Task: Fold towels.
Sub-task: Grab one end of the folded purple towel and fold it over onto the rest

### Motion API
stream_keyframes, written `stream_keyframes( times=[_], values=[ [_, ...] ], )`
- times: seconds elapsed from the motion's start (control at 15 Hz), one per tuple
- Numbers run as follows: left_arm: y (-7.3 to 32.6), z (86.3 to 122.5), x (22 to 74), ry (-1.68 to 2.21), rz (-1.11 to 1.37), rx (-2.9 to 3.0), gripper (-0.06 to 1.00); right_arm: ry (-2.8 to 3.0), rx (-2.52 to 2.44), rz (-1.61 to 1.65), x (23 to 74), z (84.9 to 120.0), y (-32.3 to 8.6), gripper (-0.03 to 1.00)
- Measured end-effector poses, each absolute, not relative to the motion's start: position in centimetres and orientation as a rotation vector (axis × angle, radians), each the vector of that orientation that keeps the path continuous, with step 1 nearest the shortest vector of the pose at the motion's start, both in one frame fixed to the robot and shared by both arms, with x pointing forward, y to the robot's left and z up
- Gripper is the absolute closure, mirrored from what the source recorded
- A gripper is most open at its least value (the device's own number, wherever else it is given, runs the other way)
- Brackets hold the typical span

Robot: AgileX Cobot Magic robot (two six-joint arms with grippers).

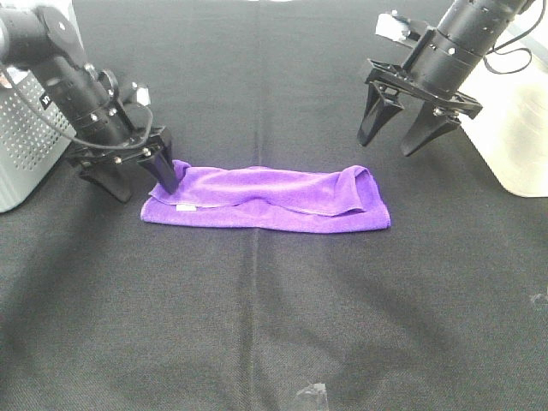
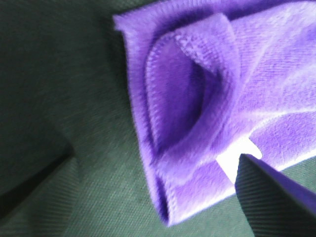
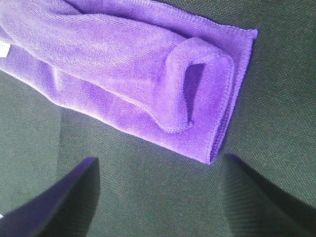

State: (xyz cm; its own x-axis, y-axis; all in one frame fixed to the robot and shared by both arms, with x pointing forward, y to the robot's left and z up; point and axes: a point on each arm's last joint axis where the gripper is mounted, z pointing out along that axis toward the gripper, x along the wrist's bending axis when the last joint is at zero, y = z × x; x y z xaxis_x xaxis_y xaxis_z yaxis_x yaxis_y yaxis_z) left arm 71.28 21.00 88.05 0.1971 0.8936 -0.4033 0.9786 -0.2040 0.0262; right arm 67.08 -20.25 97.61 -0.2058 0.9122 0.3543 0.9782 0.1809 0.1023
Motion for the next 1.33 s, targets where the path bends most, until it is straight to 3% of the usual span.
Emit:
stream_keyframes(
  times=[0.4, 0.87, 1.0, 1.2, 1.33],
  values=[
    [20.3, 87.5, 71.4, 1.741, -0.492, 2.160, 0.15, -2.241, -1.829, -0.455, 67.1, 97.6, -20.3, 0.31],
    [14.7, 86.8, 70.6, 1.637, -0.558, 2.165, 0.19, -2.241, -1.829, -0.455, 67.1, 97.6, -20.3, 0.31],
    [14.5, 86.5, 70.5, 1.636, -0.556, 2.169, 0.31, -2.241, -1.829, -0.455, 67.1, 97.6, -20.3, 0.31],
    [14.8, 86.1, 70.8, 1.631, -0.504, 2.222, 0.72, -2.241, -1.829, -0.455, 67.1, 97.6, -20.3, 0.31],
    [14.8, 86.5, 71.2, 1.602, -0.454, 2.300, 0.89, -2.241, -1.829, -0.455, 67.1, 97.6, -20.3, 0.31]
  ],
)
